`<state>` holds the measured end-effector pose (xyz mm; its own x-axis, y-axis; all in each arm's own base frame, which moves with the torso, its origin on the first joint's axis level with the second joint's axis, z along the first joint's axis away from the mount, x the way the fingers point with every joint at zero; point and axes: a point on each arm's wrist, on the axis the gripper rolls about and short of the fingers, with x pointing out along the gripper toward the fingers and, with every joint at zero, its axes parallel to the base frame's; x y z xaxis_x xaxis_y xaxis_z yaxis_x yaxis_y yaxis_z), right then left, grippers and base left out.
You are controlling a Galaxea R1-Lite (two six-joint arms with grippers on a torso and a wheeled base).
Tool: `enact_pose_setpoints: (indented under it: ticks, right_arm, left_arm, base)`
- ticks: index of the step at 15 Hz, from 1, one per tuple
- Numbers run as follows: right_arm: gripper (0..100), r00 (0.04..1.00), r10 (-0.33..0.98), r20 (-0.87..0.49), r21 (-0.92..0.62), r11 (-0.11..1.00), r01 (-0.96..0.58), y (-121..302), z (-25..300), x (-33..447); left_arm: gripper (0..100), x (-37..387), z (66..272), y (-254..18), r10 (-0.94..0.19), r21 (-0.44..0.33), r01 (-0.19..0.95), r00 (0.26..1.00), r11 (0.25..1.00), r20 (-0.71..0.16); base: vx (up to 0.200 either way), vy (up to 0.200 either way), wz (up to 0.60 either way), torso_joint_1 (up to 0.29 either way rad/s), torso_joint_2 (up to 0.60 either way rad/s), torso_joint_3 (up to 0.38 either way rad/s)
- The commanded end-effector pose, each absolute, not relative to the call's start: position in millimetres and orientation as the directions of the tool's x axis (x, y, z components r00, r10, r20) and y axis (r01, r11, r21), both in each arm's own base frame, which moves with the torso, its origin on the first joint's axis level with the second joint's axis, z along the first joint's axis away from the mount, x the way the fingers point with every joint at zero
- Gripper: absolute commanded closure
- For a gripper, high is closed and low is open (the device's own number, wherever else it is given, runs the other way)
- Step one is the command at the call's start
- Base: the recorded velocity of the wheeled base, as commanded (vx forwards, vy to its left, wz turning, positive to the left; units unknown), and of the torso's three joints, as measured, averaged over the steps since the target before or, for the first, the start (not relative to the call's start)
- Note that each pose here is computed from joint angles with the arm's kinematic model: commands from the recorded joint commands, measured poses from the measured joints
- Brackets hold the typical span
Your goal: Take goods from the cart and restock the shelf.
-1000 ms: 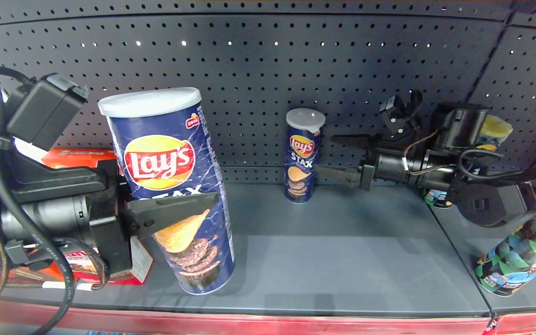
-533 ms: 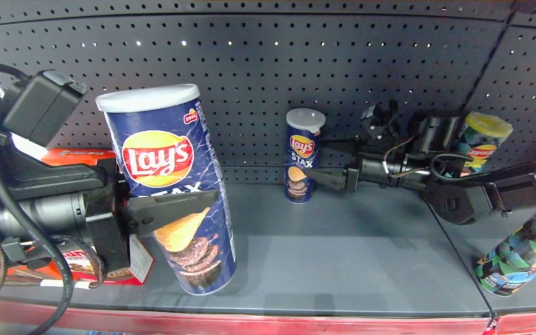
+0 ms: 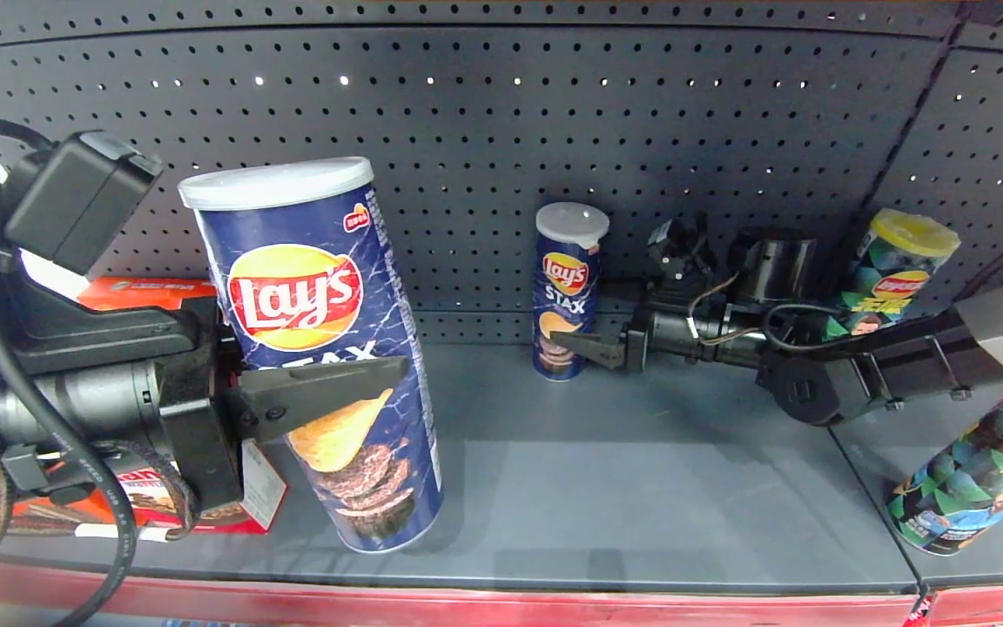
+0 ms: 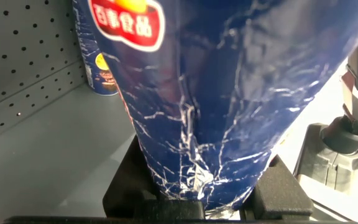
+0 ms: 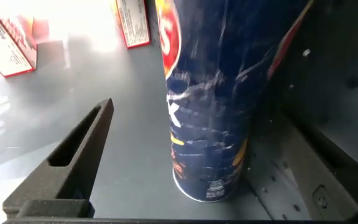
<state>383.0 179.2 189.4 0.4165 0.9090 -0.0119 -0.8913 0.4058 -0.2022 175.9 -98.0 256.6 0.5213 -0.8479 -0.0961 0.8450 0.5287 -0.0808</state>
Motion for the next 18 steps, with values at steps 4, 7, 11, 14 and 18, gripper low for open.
enact_pose_setpoints:
  ticks: [4,7,11,14,18]
  right_arm:
    - [0,0.415,0.910,-0.014,-0.199,0.404,-0.893,183.5,181.1,391.3]
    - [0,0.414,0.910,-0.011,-0.200,0.403,-0.893,187.7,175.5,401.1]
    - [0,0.409,0.912,-0.003,-0.204,0.400,-0.893,194.1,171.2,410.7]
    - [100,0.391,0.920,-0.001,-0.206,0.383,-0.901,195.8,163.2,413.8]
    - [100,0.393,0.920,-0.001,-0.205,0.384,-0.900,196.1,161.6,412.9]
  left_arm:
    - [100,176.4,257.3,-98.2,-0.848,-0.080,0.845,0.521,0.528,-0.094]
    - [100,176.3,256.4,-98.1,-0.847,-0.082,0.844,0.522,0.530,-0.097]
    - [100,176.3,256.0,-98.1,-0.846,-0.082,0.843,0.523,0.531,-0.098]
    - [100,175.8,254.5,-97.8,-0.846,-0.085,0.843,0.523,0.531,-0.102]
    - [100,176.2,254.7,-98.0,-0.845,-0.084,0.842,0.524,0.532,-0.102]
  base:
    - [0.000,0.000,0.00,0.000,0.00,0.000]
    - [0.000,0.000,0.00,0.000,0.00,0.000]
    - [0.000,0.000,0.00,0.000,0.00,0.000]
    - [0.000,0.000,0.00,0.000,0.00,0.000]
    - [0.000,0.000,0.00,0.000,0.00,0.000]
